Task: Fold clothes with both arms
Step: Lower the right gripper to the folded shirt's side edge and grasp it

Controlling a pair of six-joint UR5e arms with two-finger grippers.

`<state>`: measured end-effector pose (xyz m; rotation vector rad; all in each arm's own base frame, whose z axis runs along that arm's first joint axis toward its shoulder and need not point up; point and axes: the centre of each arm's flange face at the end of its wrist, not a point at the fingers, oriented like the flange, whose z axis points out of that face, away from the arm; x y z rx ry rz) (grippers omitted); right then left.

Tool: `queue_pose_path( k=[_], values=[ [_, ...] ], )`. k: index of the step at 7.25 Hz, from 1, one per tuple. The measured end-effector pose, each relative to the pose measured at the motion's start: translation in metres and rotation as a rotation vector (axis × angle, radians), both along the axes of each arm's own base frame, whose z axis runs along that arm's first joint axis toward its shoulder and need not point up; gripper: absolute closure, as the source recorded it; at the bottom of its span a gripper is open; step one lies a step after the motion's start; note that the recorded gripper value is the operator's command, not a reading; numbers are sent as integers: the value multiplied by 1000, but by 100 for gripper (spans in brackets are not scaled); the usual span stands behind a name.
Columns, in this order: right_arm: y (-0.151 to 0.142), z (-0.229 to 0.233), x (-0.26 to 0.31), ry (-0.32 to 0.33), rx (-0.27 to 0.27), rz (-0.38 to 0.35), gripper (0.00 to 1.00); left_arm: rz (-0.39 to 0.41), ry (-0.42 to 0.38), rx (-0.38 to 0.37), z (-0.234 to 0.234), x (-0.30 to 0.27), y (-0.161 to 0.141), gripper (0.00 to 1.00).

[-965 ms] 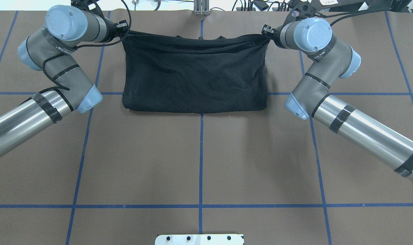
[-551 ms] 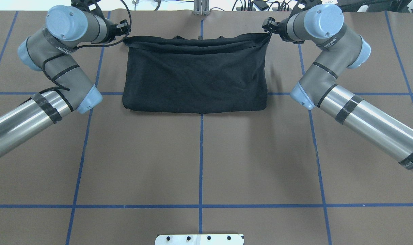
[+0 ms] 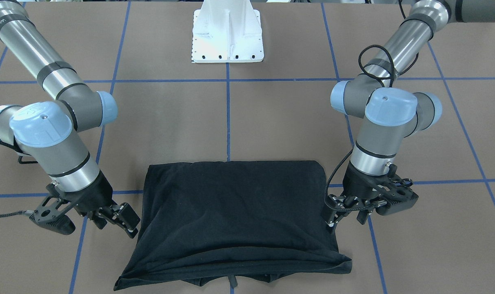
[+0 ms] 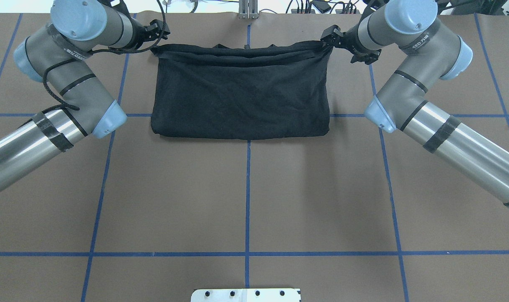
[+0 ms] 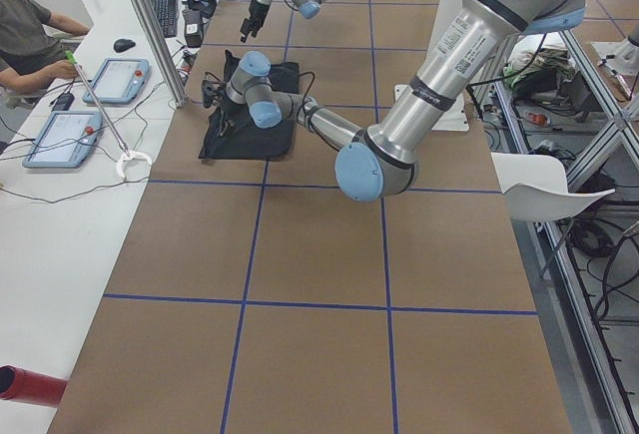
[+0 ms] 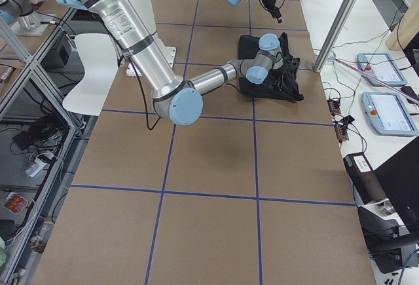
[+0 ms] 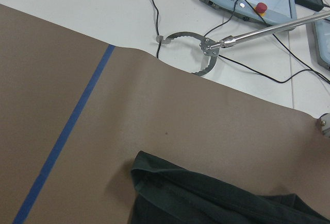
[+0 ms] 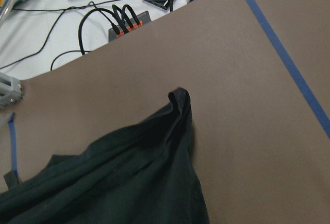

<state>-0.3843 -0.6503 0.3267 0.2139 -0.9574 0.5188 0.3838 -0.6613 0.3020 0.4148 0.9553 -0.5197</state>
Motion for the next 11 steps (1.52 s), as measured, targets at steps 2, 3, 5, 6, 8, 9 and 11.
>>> queue_pose_path(
  k=[2,3,5,6,8,9,11],
  values=[
    [48,-4,-37,49,-69,-95,0,12,14,5,-3,-12,16,0],
    [74,7,-55,66,-81,-142,1,13,22,12,-5,-16,22,0],
    [106,31,-70,77,-109,-216,3,16,29,17,-8,-18,27,0],
    [117,40,-75,78,-125,-245,13,16,33,19,-10,-19,28,0],
    [135,44,-92,72,-139,-296,56,14,37,22,-12,-20,29,0],
    [141,44,-98,72,-140,-310,100,14,36,20,-11,-20,29,0],
    [143,42,-100,69,-138,-316,100,14,37,16,-9,-20,30,0]
  ],
)
